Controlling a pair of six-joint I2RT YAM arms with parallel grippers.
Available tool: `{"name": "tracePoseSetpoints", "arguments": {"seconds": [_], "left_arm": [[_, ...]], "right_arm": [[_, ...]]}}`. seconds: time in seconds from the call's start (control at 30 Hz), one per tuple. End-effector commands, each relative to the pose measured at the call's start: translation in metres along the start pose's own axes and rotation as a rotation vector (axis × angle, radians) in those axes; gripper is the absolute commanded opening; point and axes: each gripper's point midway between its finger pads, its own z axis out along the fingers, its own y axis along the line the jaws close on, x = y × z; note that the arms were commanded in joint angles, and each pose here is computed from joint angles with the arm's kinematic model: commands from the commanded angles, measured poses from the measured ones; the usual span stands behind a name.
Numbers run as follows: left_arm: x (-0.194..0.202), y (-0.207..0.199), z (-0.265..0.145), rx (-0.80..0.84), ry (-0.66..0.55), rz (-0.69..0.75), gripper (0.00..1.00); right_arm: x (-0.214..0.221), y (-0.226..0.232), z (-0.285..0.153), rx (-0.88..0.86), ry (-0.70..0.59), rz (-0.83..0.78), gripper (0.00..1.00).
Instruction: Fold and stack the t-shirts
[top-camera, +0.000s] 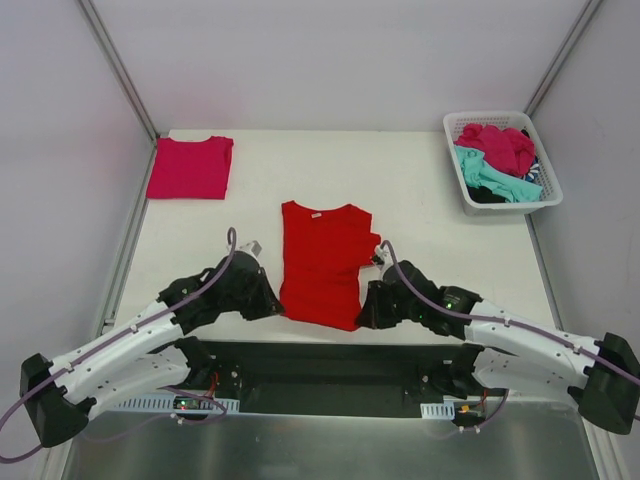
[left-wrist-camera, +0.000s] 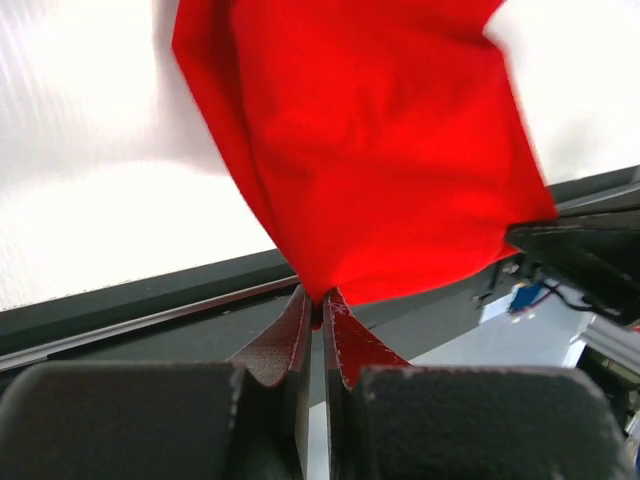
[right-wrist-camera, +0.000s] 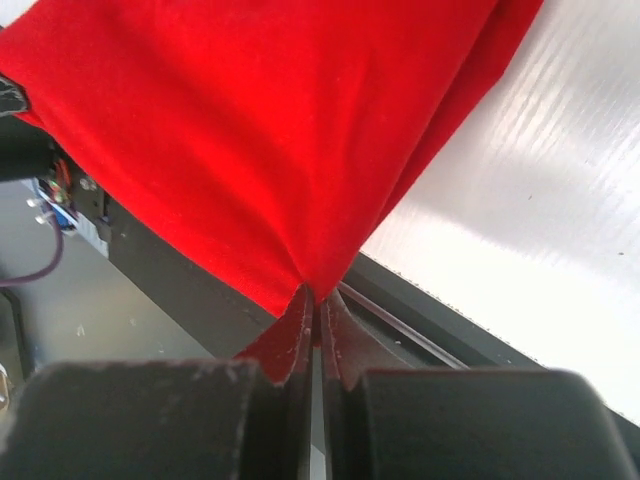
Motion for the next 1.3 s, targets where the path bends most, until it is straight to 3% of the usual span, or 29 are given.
{"name": "tracePoseSetpoints", "arguments": {"seconds": [0.0, 0.33, 0.73, 1.27], "left_arm": [[-0.039, -0.024, -0.032, -0.04, -0.124, 0.067, 0.0], [-0.09, -0.063, -0.028, -0.077, -0.176, 0.159, 0.0], [-0.148, -0.034, 0.005, -0.121, -0.192, 0.08, 0.0], [-0.194, -0.032, 0.065, -0.138, -0.154, 0.092, 0.0]], "right_arm": [[-0.039, 0.013, -0.036, 0.063, -0.101, -0.057, 0.01], [-0.11, 0.007, -0.036, 0.105, -0.123, -0.083, 0.01], [-0.147, -0.044, 0.013, 0.142, -0.037, -0.008, 0.01], [-0.221, -0.057, 0.028, 0.142, -0.048, 0.012, 0.01]]}}
